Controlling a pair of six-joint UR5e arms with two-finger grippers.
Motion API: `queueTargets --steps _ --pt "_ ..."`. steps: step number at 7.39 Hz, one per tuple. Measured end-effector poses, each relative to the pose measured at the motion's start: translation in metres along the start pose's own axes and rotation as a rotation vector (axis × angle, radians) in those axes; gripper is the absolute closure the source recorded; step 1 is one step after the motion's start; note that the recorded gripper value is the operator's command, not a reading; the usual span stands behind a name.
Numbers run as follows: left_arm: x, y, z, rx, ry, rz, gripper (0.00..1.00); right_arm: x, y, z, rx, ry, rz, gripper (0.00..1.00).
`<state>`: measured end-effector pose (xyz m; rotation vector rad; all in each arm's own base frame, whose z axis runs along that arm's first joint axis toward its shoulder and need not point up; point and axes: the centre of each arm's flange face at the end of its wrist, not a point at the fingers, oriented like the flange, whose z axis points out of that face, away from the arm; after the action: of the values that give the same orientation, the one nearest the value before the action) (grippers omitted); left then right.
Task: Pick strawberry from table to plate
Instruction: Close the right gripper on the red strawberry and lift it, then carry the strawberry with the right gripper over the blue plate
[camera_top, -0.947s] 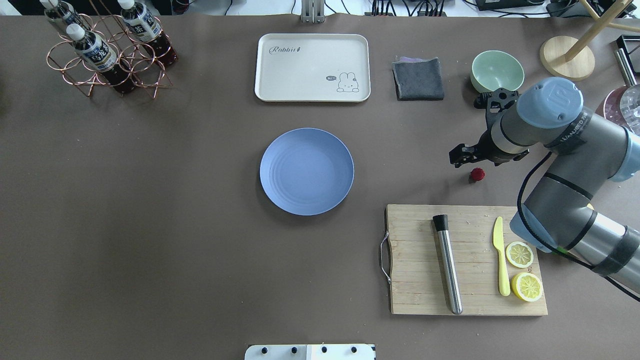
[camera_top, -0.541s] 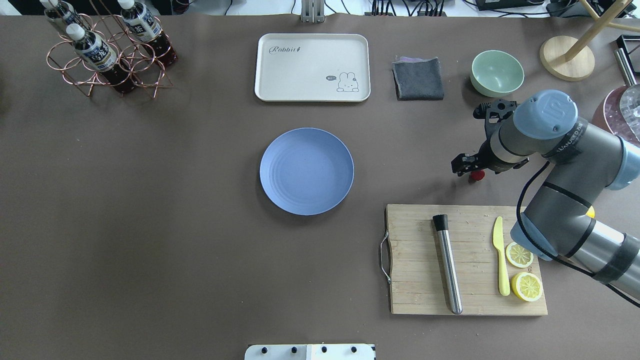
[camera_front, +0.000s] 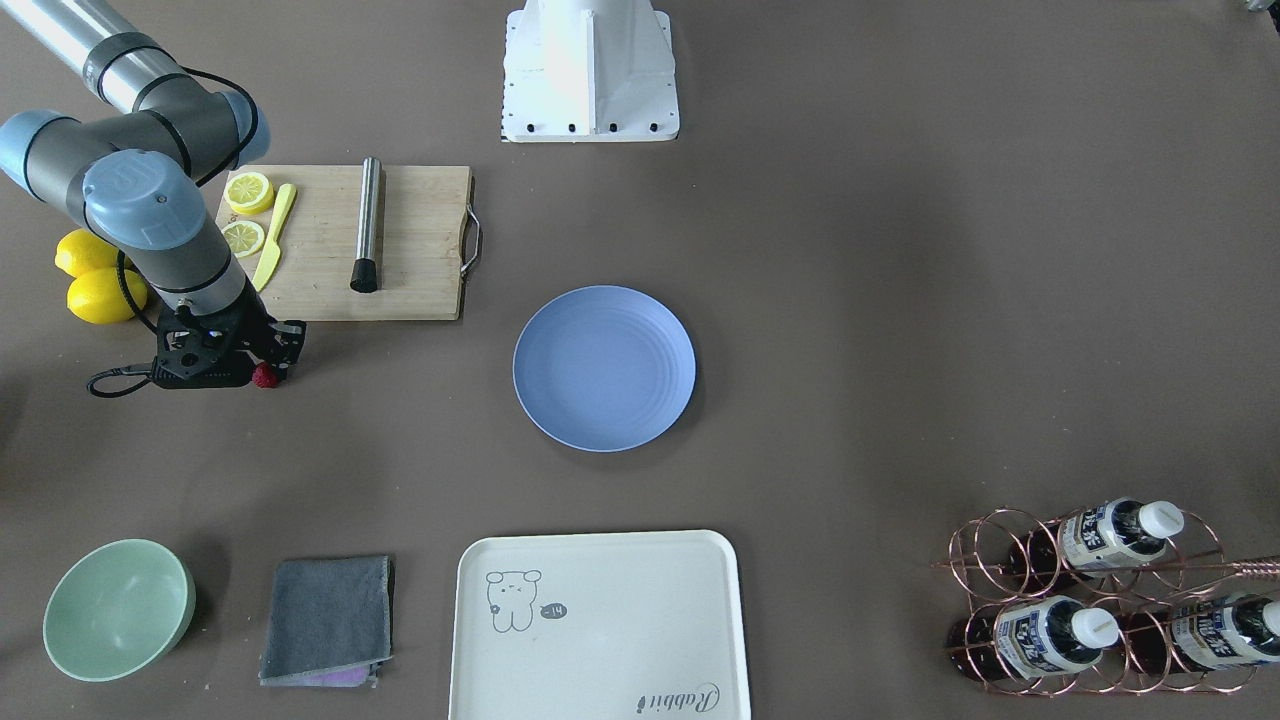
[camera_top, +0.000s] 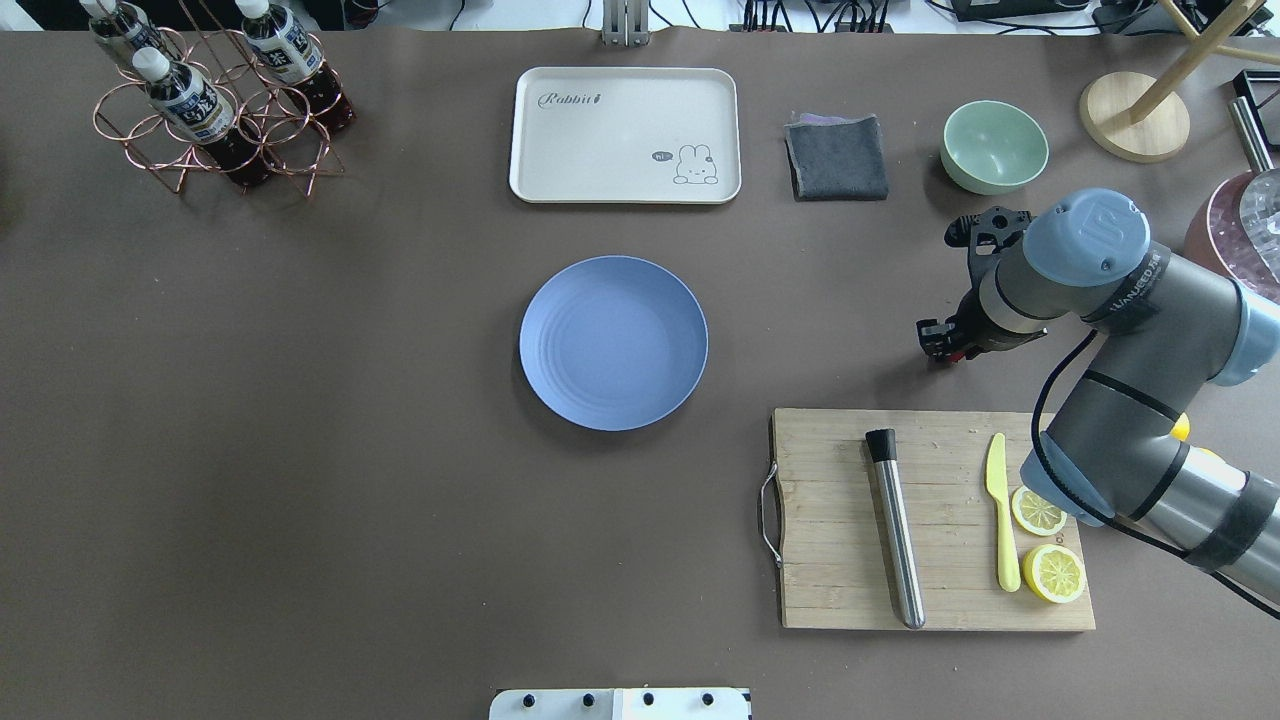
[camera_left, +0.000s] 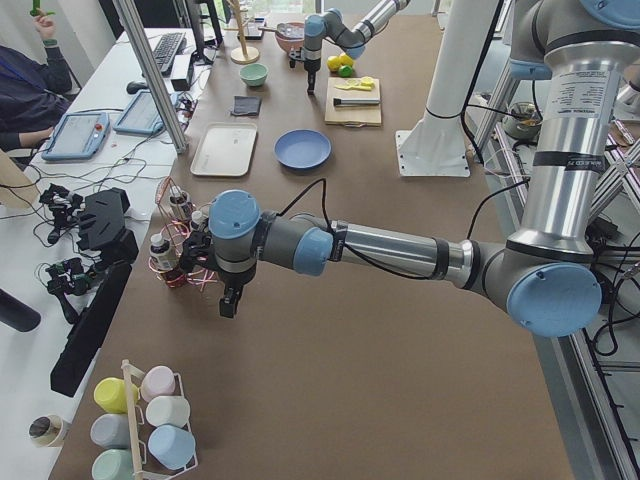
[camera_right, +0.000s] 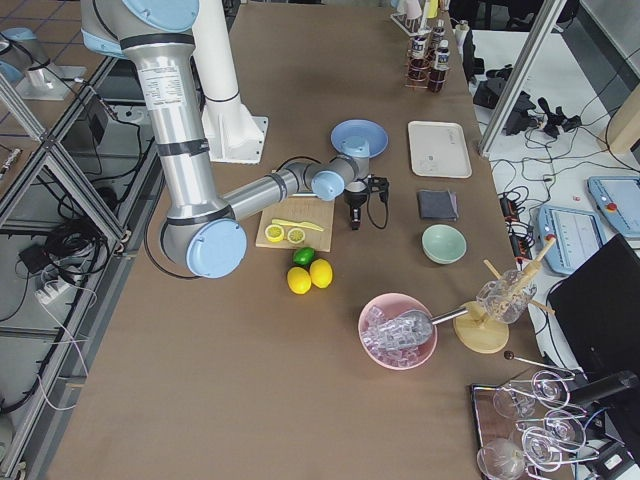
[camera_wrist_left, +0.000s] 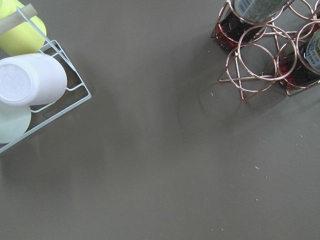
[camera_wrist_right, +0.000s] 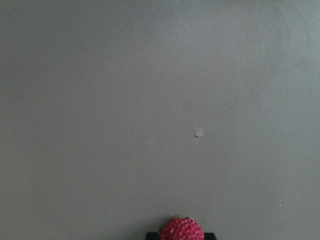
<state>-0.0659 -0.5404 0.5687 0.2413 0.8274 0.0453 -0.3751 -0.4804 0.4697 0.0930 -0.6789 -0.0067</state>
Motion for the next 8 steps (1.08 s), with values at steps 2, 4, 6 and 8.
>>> queueTargets --steps 2,4,6,8 --pt "-0.004 0.005 -0.001 0.000 -0.002 0.001 0.02 -0.004 -0.001 -0.003 0.000 -0.010 -0.004 1.00" --pt "-0.008 0.009 -0.001 0.000 0.000 -0.005 0.02 -0.029 -0.007 -0.025 0.015 -0.048 -0.007 1.00" --pt "-0.014 0.018 0.002 -0.008 0.002 -0.018 0.02 -0.101 -0.020 -0.063 0.007 -0.097 0.046 1.00" --pt "-0.016 0.021 0.002 -0.009 0.003 -0.022 0.02 -0.190 -0.008 -0.087 -0.013 -0.146 0.106 1.00"
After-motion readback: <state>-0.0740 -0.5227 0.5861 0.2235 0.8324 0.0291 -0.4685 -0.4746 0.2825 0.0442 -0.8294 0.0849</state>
